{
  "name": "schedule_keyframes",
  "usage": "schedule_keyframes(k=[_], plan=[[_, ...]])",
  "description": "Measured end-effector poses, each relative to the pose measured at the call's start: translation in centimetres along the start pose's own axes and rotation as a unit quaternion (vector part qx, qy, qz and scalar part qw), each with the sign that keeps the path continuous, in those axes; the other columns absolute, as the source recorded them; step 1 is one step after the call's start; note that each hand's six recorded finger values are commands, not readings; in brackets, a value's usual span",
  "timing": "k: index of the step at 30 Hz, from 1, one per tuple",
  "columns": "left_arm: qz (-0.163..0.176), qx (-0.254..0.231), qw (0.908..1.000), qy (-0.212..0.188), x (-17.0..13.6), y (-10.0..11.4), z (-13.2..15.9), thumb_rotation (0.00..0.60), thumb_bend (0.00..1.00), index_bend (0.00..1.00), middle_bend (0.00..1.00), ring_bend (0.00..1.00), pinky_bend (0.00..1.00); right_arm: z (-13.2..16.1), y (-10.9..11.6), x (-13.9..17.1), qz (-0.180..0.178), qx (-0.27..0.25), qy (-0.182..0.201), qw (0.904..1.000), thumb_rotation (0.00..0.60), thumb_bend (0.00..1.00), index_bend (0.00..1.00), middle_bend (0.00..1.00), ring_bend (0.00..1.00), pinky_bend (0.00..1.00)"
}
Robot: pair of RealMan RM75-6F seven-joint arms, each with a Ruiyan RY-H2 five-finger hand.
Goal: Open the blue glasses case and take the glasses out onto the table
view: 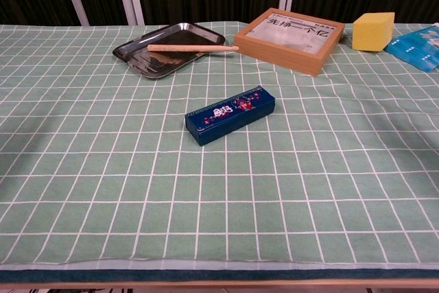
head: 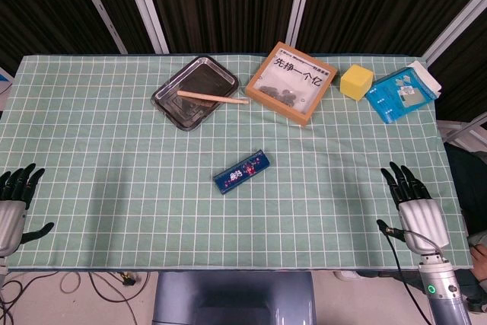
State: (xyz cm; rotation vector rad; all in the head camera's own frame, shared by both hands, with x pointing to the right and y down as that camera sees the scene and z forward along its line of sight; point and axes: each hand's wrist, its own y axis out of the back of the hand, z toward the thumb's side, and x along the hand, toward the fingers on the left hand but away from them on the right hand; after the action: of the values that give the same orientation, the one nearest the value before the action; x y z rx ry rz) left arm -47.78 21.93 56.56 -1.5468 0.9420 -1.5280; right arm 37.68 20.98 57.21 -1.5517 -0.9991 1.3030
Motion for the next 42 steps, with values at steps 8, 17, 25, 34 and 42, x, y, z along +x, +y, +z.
schedule_keyframes(k=[8,17,25,34,42], plan=[[0.002,-0.001,1.0,0.001,-0.1,0.1,-0.1,0.6,0.03,0.0,0.0,0.0,0.0,0.0,0.0,0.0,0.003,0.002,0.0,1.0,0.6,0.11,0.0,0.0,0.0,0.22],[0.003,-0.004,1.0,0.002,0.2,0.1,-0.2,0.6,0.03,0.0,0.0,0.0,0.0,0.1,-0.2,0.0,0.005,0.006,-0.002,1.0,0.6,0.11,0.0,0.0,0.0,0.22],[0.01,-0.008,0.9999,0.003,-0.1,0.4,-0.2,0.6,0.03,0.0,0.0,0.0,0.0,0.2,-0.1,0.1,0.005,0.005,0.001,1.0,0.6,0.11,0.0,0.0,0.0,0.22],[0.01,-0.008,0.9999,0.008,-0.1,0.4,-0.3,0.6,0.03,0.0,0.0,0.0,0.0,0.6,0.0,-0.4,0.006,0.001,0.007,1.0,0.6,0.11,0.0,0.0,0.0,0.22],[0.006,-0.006,0.9999,0.007,0.2,0.1,-0.2,0.6,0.03,0.0,0.0,0.0,0.0,3.1,0.6,-3.7,0.008,0.0,0.036,0.9993,0.6,0.11,0.0,0.0,0.0,0.22]])
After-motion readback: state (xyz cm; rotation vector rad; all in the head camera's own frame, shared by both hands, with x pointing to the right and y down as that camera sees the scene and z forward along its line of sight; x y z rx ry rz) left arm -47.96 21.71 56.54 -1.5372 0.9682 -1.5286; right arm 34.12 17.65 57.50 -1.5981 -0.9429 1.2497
